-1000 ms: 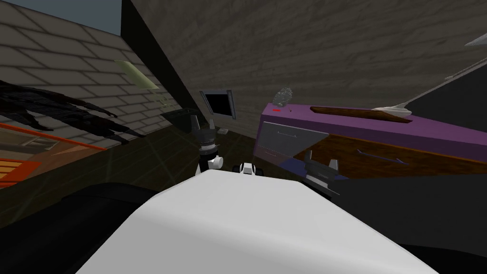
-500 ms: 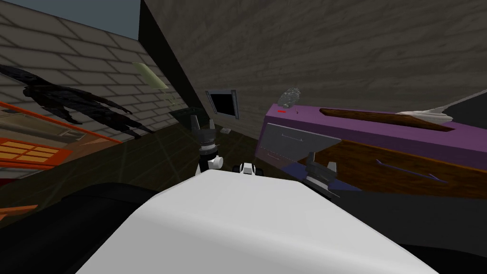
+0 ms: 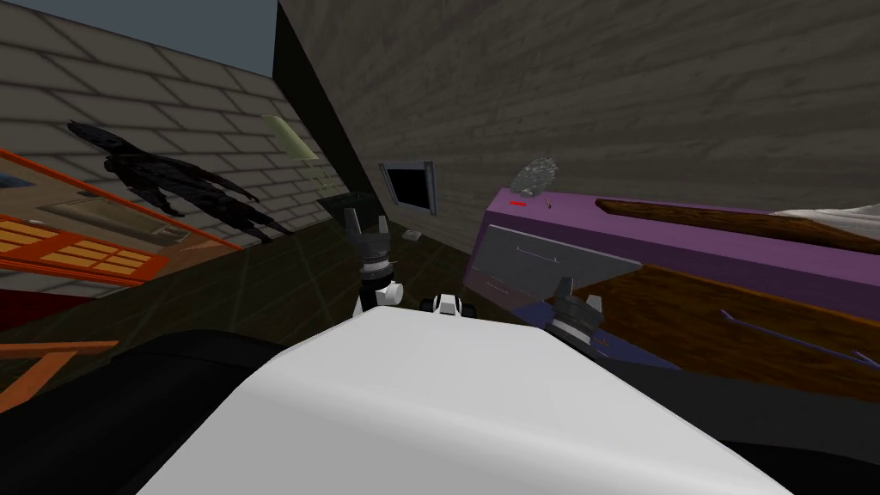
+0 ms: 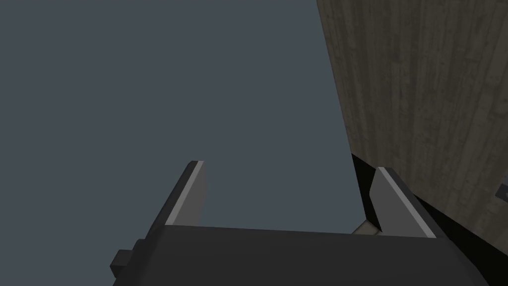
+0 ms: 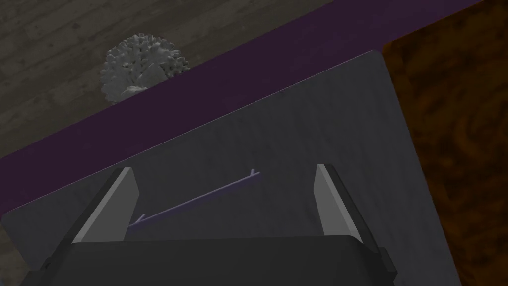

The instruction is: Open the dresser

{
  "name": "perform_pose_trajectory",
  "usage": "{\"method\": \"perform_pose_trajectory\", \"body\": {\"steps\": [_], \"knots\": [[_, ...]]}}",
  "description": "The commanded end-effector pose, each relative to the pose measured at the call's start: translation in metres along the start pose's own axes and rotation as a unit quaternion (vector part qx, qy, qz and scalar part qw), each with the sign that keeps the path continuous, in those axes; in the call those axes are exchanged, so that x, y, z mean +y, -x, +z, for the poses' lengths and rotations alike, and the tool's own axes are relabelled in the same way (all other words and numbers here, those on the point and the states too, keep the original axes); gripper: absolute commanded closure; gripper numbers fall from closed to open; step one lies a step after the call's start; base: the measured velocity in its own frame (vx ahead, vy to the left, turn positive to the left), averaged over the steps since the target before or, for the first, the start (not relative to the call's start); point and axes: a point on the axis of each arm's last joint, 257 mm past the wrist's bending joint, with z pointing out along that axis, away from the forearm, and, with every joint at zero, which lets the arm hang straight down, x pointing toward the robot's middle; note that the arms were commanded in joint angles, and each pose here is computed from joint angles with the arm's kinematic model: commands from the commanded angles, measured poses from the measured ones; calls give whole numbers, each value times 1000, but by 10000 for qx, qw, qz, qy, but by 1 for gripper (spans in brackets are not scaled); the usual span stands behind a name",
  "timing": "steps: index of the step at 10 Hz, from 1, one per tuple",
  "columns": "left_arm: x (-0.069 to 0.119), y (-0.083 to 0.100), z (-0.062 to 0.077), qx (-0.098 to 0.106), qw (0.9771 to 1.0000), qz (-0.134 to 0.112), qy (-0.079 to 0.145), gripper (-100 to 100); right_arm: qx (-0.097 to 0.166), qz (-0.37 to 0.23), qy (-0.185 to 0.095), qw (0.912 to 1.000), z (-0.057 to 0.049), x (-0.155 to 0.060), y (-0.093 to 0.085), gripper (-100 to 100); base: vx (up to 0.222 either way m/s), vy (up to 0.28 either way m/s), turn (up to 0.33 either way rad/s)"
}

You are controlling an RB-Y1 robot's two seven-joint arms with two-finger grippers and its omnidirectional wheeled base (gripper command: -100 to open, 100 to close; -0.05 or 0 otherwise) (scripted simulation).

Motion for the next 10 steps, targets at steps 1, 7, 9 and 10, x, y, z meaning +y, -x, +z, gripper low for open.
{"method": "perform_pose_trajectory", "body": {"steps": [1, 7, 9, 10], "knots": [[0, 0, 0, 0, 10000, 0, 0, 0, -31, 498, 125, 9987, -2, 6, 4, -100, 39, -17, 113], [0, 0, 0, 0, 10000, 0, 0, 0, -83, 1537, 418, 9872, -7, 18, 17, -100, 26, -8, 112], [0, 0, 0, 0, 10000, 0, 0, 0, -90, 1895, 505, 9805, -9, 21, 22, -100, 29, -14, 95], [0, 0, 0, 0, 10000, 0, 0, 0, -85, 1988, 506, 9787, -9, 21, 22, -100, 22, -12, 89]]}}
